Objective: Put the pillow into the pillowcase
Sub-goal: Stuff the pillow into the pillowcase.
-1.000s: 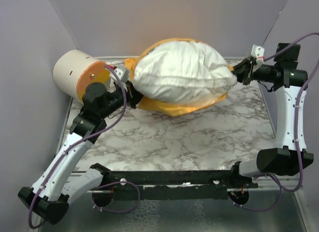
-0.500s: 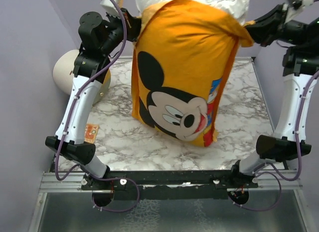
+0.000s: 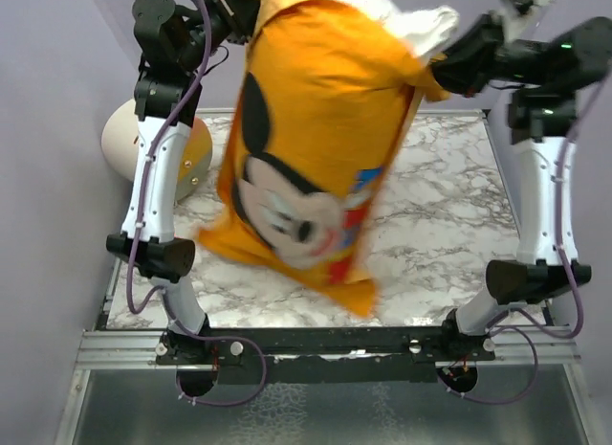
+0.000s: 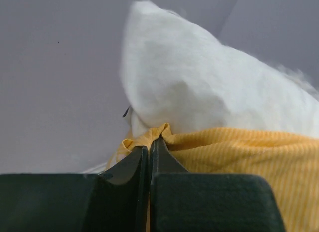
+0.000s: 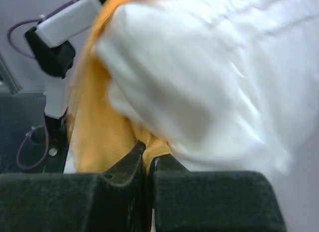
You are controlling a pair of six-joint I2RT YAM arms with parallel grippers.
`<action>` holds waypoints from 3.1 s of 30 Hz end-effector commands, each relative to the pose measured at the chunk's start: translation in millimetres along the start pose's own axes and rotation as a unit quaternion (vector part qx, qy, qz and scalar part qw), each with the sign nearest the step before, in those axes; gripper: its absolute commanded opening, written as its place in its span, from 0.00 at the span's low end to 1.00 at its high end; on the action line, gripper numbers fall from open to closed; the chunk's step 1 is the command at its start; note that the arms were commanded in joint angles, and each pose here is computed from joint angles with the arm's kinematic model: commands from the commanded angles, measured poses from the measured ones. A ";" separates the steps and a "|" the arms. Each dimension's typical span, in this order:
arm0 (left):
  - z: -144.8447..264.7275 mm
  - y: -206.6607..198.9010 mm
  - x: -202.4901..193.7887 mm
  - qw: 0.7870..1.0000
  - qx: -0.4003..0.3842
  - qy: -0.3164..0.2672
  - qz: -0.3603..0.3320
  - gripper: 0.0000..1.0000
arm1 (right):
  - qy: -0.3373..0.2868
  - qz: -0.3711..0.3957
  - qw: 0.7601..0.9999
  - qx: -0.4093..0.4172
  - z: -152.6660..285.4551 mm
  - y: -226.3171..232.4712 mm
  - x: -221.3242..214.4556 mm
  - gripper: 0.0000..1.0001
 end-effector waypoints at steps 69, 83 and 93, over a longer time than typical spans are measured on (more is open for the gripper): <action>8.0 -234.7 -51.4 0.938 -0.336 -0.060 -0.060 0.00 | 0.028 0.097 0.970 -0.220 155.2 -45.5 65.2 0.00; -7.7 -274.8 -109.1 0.911 -0.412 0.010 -0.004 0.00 | 0.016 0.078 0.953 -0.294 190.6 -70.4 65.4 0.00; -51.3 -79.5 56.3 0.948 -0.230 -0.209 0.064 0.00 | -0.028 0.126 0.991 -0.045 2.3 58.6 89.1 0.00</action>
Point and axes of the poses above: each gripper's point midway between its finger pads, its own z axis back along the fingers, its own y axis along the line the jaws close on, x = y × z, the point moved 4 cm from there along z, back along the fingers, and after that the axes turned 12 degrees about z, right-handed, at the moved point
